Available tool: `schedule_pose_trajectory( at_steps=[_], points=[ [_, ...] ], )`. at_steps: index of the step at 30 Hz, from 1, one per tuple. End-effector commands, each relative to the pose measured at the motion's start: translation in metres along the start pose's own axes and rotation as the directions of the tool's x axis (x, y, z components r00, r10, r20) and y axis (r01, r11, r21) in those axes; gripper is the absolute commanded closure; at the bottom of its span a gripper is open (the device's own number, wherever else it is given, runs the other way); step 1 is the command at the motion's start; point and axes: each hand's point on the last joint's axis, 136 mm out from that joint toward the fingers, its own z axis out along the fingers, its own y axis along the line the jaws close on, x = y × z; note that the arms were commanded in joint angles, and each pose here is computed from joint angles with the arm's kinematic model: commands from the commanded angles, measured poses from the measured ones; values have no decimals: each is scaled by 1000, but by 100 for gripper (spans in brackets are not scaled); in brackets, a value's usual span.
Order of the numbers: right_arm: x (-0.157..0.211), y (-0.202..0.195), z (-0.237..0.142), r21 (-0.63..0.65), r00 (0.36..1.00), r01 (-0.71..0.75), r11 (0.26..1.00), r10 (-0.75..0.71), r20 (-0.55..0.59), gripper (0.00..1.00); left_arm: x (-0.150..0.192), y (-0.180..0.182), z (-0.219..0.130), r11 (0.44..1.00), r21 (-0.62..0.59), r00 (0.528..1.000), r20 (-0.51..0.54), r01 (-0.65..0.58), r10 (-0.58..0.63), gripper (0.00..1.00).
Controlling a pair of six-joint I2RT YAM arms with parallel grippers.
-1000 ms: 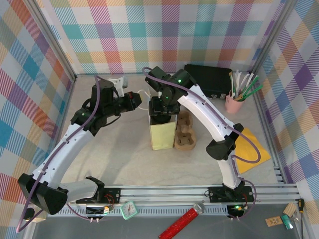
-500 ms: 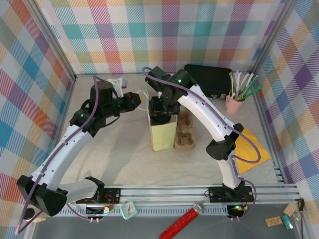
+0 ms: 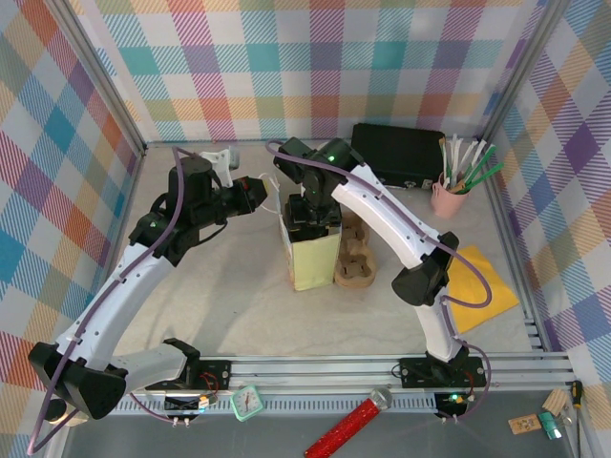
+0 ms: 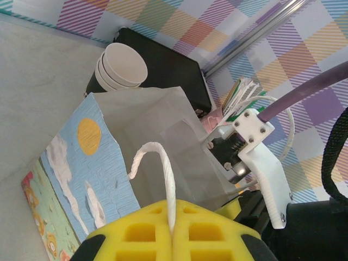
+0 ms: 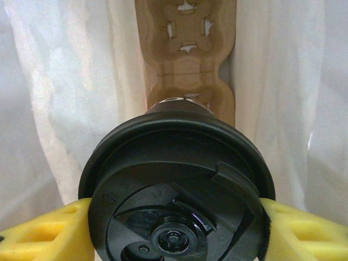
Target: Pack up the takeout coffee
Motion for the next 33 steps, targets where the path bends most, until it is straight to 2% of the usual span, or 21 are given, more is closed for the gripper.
schedule_pose_trajectory(
  at_steps=[1, 13, 23, 33],
  points=[
    [37, -27, -10, 97, 991, 27, 995, -14, -130, 37, 6, -4, -2, 1000, 27, 1000, -11, -8, 8, 100],
    [36, -26, -6, 93, 989, 42, 995, -29, -143, 37, 15, -17, -2, 996, 88, 1000, -26, -12, 14, 100],
    [23, -28, -4, 79, 991, 32, 996, -22, -132, 37, 22, -22, 2, 995, 103, 999, -47, -14, 19, 100],
    [24, -24, 7, 66, 984, 51, 997, -39, -173, 37, 22, -21, 2, 996, 93, 999, -44, -12, 16, 100]
  ],
)
